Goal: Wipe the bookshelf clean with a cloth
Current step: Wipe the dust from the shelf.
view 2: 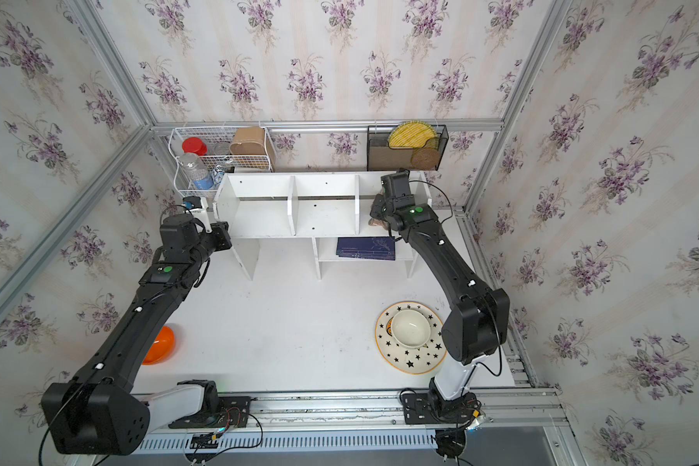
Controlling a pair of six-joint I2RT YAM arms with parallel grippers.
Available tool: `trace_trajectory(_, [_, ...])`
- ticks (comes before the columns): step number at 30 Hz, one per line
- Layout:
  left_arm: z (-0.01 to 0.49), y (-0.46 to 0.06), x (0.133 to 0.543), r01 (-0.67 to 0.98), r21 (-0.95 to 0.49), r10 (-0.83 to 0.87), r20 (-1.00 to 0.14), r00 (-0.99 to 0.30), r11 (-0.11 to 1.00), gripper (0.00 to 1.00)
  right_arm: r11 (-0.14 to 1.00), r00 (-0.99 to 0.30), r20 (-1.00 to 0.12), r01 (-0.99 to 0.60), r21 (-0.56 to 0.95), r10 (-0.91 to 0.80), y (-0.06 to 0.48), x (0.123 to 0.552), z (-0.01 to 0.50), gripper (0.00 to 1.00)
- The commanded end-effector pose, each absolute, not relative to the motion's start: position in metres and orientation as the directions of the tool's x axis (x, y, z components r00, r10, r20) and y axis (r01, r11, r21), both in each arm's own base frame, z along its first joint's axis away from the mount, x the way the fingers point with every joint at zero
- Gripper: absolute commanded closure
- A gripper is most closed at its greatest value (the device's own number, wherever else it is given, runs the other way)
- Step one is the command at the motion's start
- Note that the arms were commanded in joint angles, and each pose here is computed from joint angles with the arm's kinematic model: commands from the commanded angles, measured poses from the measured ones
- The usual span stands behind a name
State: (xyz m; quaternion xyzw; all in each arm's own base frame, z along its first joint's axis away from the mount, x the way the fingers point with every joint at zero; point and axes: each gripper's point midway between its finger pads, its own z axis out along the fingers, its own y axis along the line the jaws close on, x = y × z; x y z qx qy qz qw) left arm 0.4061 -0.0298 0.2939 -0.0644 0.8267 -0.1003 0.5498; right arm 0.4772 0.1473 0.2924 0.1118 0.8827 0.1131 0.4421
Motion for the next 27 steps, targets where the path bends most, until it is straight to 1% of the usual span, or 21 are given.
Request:
trace_trajectory(1, [0.288,-0.038,0.401,0.005,-0.328,-0.295,-0.856,-0.425,0.945,1.0,0.948,-0.539,-0.786,0.084,0.307,0.302,0.143,0.467,0.322,1.0])
trace_trajectory(5, [0.289,-0.039,0.401,0.009,-0.334,-0.298,-0.853,-0.428,0.943,1.0,0.945,-0.413,-0.856,0.038,0.325,0.311,0.137,0.457,0.378,1.0])
trace_trajectory(8, [0.29,-0.038,0.4,0.008,-0.327,-0.293,-0.857,-0.423,0.945,1.0,0.944,-0.323,-0.892,0.012,0.33,0.316,0.134,0.459,0.415,1.0])
trace_trajectory(13, [0.291,-0.037,0.4,0.005,-0.321,-0.289,-0.86,-0.421,0.947,1.0,0.954,-0.348,-0.895,-0.009,0.299,0.277,0.15,0.491,0.417,1.0])
trace_trajectory(16, [0.291,-0.038,0.4,0.007,-0.319,-0.286,-0.861,-0.421,0.948,1.0,0.947,-0.373,-0.891,-0.084,0.311,0.259,0.174,0.507,0.414,1.0])
trace_trajectory(18, [0.291,-0.038,0.4,0.007,-0.318,-0.286,-0.86,-0.422,0.948,1.0,0.931,-0.379,-0.895,-0.178,0.319,0.234,0.2,0.508,0.418,1.0])
trace_trajectory(21, [0.29,-0.037,0.4,0.007,-0.316,-0.283,-0.861,-0.423,0.949,1.0,0.921,-0.361,-0.914,-0.262,0.288,0.183,0.229,0.504,0.422,1.0])
trace_trajectory(27, [0.29,-0.037,0.4,0.006,-0.316,-0.284,-0.86,-0.424,0.949,1.0,0.928,-0.377,-0.914,-0.267,0.26,0.147,0.24,0.506,0.409,1.0])
